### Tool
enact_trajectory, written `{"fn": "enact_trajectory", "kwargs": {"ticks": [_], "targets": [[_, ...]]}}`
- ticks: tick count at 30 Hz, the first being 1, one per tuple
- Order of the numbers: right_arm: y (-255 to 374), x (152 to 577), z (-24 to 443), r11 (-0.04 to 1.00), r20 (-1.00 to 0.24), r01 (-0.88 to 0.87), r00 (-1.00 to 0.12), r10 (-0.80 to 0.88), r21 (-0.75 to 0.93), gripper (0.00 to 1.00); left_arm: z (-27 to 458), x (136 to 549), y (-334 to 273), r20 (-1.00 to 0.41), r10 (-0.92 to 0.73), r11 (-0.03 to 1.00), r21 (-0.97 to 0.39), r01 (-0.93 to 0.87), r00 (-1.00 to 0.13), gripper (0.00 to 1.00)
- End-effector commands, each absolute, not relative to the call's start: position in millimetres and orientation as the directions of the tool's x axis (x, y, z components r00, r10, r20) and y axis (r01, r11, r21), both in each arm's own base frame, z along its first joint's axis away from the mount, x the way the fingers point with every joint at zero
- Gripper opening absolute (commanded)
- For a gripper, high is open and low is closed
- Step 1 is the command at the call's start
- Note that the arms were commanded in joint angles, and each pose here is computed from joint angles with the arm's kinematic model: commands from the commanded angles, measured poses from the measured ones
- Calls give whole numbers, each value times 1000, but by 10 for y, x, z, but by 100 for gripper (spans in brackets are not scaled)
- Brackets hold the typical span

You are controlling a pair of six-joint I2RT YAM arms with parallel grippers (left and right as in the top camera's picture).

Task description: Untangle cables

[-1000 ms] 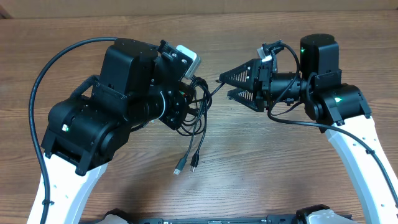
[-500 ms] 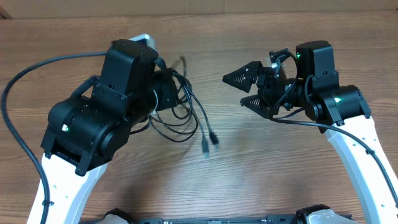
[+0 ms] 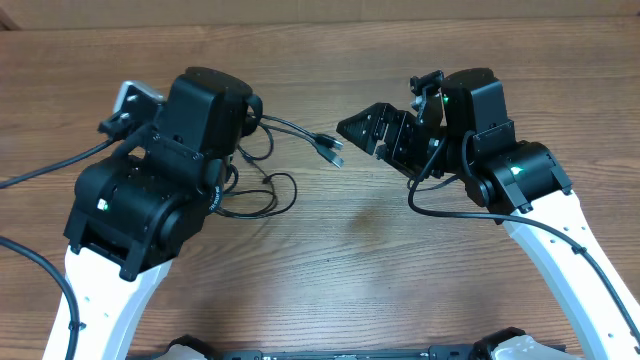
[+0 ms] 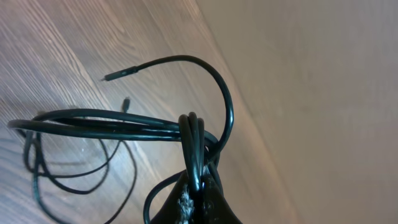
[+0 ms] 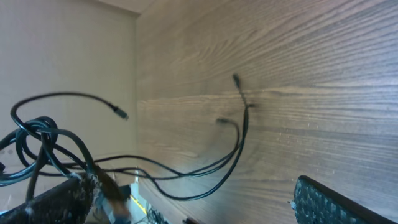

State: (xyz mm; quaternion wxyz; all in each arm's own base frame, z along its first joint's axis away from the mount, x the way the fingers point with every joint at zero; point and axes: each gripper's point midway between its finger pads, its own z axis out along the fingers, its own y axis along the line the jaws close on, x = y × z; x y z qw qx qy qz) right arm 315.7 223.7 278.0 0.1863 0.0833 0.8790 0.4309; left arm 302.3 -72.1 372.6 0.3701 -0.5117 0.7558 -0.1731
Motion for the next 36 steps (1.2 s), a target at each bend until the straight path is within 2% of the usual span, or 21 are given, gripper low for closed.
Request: {"fn": "enact_trajectory", "kwargs": {"ticks": [1,5,7,11,13,15,20,23,26,29,33,35,36], "targets": [[2268,3178,2854,613,-274,-16,-903,330,790,100,3833,3044,-469,-356,-934,286,-693,-662,-31,4],[2372,3117,2854,622,-290,-39,-907,307,782,100,3793,3077,-337,-328,-944,219,-696,-684,32,4],[2446,3098,2893,615,-309,-72,-906,289,785,100,3754,3089,-384,-284,-958,187,-699,-690,28,4],[2765,3042,3065,608,-439,-222,-868,233,762,100,3705,3168,-533,-221,-975,166,-705,-690,-9,4],[2908,3006,3120,626,-519,-295,-829,208,722,98,3686,3179,-596,-163,-987,118,-712,-692,-1,5],[2923,3033,3098,673,-558,-283,-797,232,683,98,3651,3159,-737,-84,-996,87,-706,-703,-39,4],[2725,3255,3076,759,-622,-204,-717,314,619,100,3605,2959,-1389,191,-937,101,-655,-748,-293,4],[2661,3311,3056,780,-635,-176,-697,332,601,99,3609,2896,-1514,204,-920,126,-653,-746,-334,4],[2632,3271,2877,806,-609,-144,-733,302,574,99,3617,2894,-1538,214,-920,116,-654,-748,-330,4],[2592,3221,2773,824,-590,-123,-756,283,553,99,3612,2946,-1439,171,-942,106,-663,-741,-288,4],[2639,3159,2747,813,-566,-137,-781,263,566,100,3614,3041,-1221,110,-981,46,-679,-733,-162,4],[2730,3123,2795,783,-554,-171,-794,250,598,100,3616,3047,-1228,113,-980,42,-679,-732,-162,4],[2732,3137,2808,782,-559,-172,-789,255,599,100,3628,3030,-1318,152,-969,43,-676,-735,-196,4]]}}
